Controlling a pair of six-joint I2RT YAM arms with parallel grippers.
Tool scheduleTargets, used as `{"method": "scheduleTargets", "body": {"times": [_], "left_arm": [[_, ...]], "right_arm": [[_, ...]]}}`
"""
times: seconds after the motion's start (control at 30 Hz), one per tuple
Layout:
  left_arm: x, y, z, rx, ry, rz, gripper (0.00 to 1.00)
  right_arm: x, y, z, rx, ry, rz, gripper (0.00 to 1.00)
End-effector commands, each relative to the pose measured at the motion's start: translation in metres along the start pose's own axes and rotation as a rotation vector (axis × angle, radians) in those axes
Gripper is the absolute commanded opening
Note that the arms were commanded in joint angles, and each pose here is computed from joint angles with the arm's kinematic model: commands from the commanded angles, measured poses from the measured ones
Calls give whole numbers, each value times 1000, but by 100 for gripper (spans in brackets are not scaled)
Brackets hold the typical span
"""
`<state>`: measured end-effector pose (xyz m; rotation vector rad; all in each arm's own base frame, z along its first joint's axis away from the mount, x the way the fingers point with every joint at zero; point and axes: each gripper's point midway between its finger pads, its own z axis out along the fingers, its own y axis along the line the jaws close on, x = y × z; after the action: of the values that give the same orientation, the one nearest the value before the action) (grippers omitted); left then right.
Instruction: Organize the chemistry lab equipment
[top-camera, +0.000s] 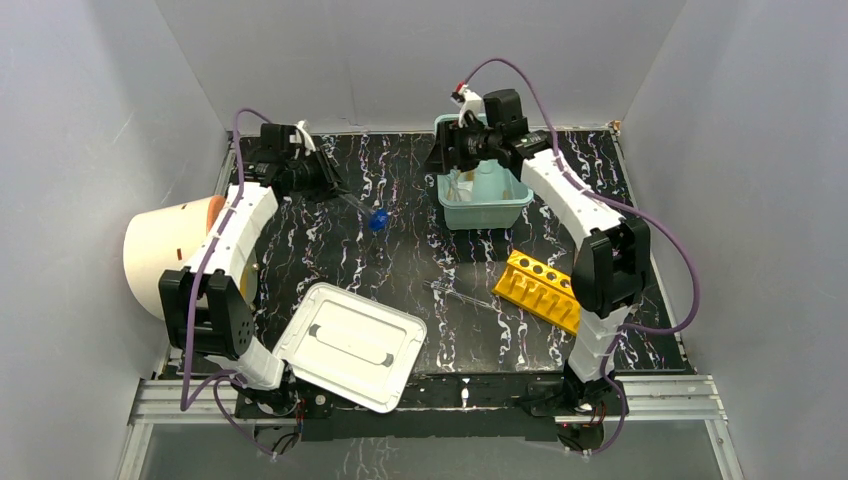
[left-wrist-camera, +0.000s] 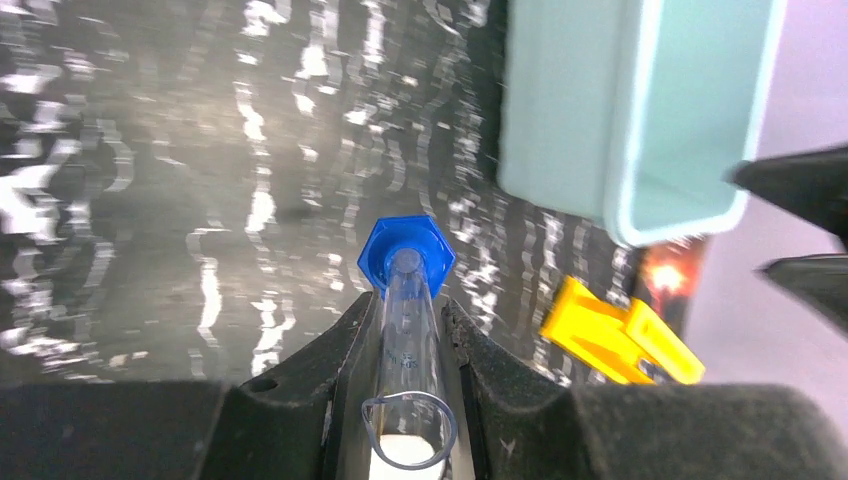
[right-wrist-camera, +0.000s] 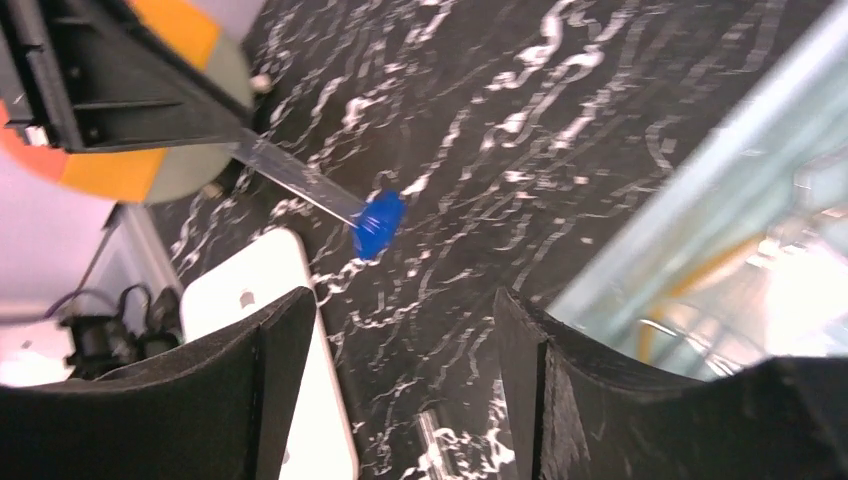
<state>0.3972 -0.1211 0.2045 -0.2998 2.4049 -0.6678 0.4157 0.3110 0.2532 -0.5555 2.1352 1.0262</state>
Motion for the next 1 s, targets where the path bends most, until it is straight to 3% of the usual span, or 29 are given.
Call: {"method": "scheduleTargets", "body": {"times": [0.0, 0.17, 0.47, 0.83, 0.97], "left_arm": [[16, -70, -16, 286, 94, -51, 10], [25, -98, -22, 429, 158, -73, 11], [38, -107, -26, 517, 238, -67, 11], [42, -112, -30, 567, 276, -49, 11], [42, -112, -29, 567, 279, -48, 11]], "right_arm": [[-12, 76, -7, -282, -62, -172, 76], [10, 96, 5, -392, -8, -200, 79], [36, 112, 28, -476, 38, -190, 80], [64, 107, 32, -527, 114, -216, 67], [69, 100, 35, -493, 132, -245, 55]]}}
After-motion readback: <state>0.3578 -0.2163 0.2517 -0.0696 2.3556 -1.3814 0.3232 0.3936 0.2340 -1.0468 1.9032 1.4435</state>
